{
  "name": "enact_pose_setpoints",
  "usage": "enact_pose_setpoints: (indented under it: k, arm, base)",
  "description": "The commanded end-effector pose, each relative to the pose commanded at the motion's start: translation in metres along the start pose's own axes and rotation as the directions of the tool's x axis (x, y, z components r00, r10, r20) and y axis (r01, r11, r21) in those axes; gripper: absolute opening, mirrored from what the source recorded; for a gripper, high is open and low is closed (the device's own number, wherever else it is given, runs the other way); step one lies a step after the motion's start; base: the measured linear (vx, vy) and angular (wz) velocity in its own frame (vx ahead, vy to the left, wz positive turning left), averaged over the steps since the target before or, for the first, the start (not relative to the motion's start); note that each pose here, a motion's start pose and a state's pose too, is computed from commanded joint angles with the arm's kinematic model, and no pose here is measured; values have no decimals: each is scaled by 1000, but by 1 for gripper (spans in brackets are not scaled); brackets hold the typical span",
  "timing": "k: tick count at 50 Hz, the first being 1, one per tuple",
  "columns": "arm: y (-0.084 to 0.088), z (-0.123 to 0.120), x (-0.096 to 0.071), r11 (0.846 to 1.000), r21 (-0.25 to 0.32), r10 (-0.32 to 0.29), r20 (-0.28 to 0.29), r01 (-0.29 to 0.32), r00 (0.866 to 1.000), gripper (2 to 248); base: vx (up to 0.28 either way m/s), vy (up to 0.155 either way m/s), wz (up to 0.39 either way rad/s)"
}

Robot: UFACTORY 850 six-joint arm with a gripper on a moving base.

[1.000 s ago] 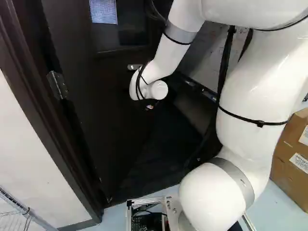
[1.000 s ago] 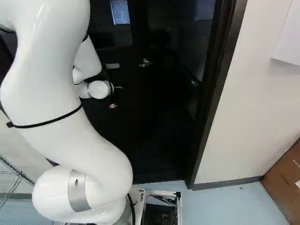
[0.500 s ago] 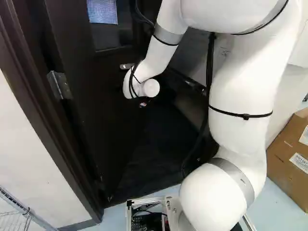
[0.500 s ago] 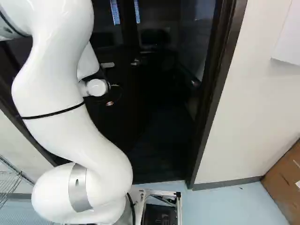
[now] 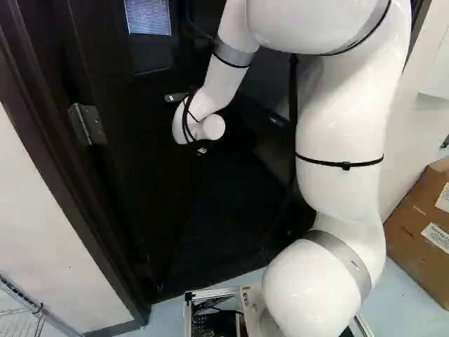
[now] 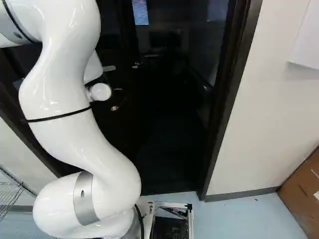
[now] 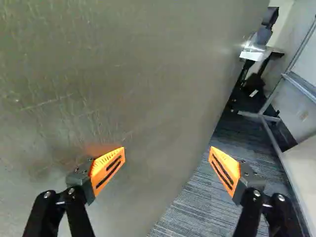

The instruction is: Open the door and move inside

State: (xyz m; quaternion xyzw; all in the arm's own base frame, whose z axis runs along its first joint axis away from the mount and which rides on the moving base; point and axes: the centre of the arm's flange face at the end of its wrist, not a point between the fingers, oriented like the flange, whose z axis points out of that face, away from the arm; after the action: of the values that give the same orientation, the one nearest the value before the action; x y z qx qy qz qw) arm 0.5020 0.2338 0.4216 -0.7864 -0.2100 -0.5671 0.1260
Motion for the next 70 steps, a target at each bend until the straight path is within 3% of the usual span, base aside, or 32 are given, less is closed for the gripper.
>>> enact_pose_setpoints:
  k: [30, 70]
  arm:
    - [-32, 34, 9, 988, 112, -102, -26, 104, 994, 247]
    - [-76, 81, 20, 944, 236, -215, -86, 229, 973, 247]
  base:
    - [0, 0, 0]
    - [0, 0, 0]
